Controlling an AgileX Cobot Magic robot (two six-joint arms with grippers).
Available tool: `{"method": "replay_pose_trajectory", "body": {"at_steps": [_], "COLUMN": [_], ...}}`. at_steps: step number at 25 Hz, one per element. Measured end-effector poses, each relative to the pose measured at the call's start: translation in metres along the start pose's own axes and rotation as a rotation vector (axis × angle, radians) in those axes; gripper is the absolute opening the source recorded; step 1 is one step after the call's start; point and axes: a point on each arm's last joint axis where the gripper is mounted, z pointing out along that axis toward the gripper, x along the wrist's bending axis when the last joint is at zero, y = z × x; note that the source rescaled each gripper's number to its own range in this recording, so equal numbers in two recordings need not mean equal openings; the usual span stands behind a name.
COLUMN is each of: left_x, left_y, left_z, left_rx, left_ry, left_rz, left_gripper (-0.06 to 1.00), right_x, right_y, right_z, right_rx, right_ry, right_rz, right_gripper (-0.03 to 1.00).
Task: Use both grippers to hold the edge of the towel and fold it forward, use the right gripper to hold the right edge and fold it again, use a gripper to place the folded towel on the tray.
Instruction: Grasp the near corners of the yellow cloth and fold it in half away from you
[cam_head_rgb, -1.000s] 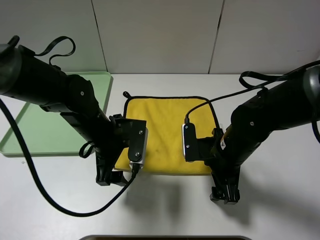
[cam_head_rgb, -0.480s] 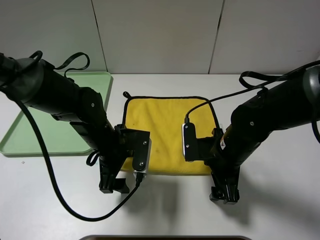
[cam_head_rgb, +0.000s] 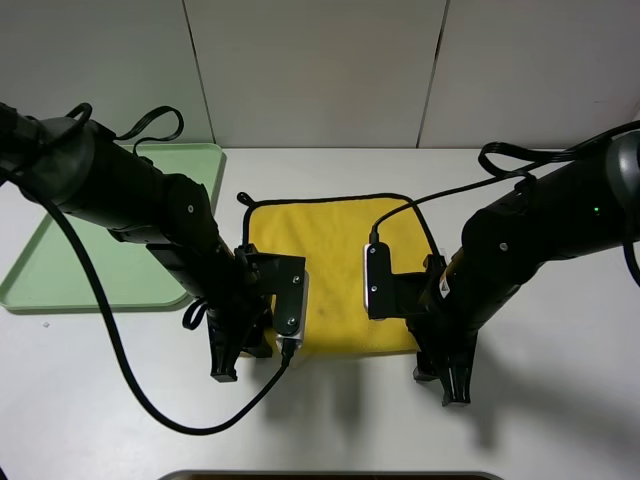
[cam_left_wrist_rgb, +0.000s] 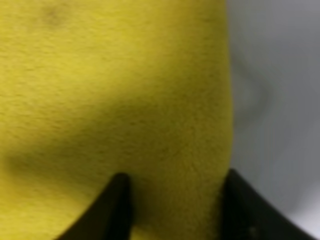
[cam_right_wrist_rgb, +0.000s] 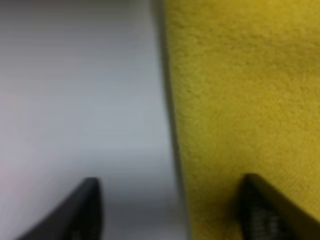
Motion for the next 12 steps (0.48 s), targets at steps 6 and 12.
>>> {"method": "replay_pose_trajectory", "body": {"at_steps": [6,12], "left_x": [0.0018,0.0027], "left_y": [0.0003,0.0002], "left_z": [0.0006,0.001], "left_rx": [-0.002,0.0], "left_ry": [0.021,0.028], "left_rz": [0.005,0.014], "left_gripper": [0.11,0.01], "right_x": [-0.0001,-0.0001], "right_y": [0.0001,0.0002], "right_z": [0.0,0.0], "right_rx": [-0.001,-0.002], "right_ry": [-0.001,-0.001], "right_rz": [0.002,0.002], "right_gripper": [0.12,0.0]}}
